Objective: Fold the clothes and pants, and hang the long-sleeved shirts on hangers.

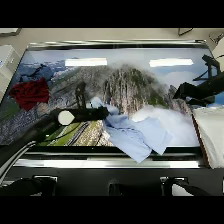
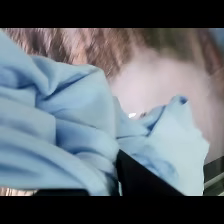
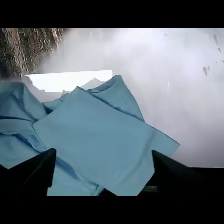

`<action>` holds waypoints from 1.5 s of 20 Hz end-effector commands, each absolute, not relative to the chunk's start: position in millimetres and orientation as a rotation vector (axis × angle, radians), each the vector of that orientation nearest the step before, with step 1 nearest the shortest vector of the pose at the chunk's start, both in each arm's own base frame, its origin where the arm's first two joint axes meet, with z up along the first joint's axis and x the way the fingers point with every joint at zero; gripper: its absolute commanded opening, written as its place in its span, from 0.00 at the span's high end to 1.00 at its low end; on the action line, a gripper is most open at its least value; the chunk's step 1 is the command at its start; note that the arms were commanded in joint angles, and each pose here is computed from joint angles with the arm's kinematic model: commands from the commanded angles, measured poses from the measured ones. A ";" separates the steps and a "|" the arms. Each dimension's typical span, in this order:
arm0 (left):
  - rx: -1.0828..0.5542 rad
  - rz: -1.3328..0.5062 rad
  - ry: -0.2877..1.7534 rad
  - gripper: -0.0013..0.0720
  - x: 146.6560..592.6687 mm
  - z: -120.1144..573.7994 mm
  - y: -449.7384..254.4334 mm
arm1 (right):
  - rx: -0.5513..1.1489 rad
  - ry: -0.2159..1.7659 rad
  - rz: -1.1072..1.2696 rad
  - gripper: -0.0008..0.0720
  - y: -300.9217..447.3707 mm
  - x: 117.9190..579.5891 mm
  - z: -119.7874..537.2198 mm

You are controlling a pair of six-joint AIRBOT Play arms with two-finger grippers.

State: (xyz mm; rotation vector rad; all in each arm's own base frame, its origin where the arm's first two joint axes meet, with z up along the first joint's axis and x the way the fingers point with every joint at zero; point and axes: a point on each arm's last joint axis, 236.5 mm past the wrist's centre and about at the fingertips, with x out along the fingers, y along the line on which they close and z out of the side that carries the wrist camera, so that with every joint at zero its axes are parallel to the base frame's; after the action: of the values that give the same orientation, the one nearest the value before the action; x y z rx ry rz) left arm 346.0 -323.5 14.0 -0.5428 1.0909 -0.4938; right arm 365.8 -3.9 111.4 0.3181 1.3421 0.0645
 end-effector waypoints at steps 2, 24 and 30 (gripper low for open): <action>-0.536 -0.467 1.365 0.01 310.8 -42.3 -317.2 | 0.313 1.406 0.079 0.05 -2.0 356.2 76.9; -0.678 -0.314 1.428 0.01 378.7 -91.4 -171.8 | 0.419 1.754 0.151 0.03 34.7 230.7 -6.6; -0.673 -0.285 1.394 0.92 388.9 -100.9 -172.9 | 0.425 1.777 0.152 0.02 40.6 200.6 -12.2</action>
State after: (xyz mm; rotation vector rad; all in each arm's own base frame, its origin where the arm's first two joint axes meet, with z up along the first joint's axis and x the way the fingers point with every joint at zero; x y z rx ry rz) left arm 380.8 -171.7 -97.6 -0.6663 1.4244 -0.2989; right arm 214.7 35.8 -7.8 0.4123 1.7577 0.1455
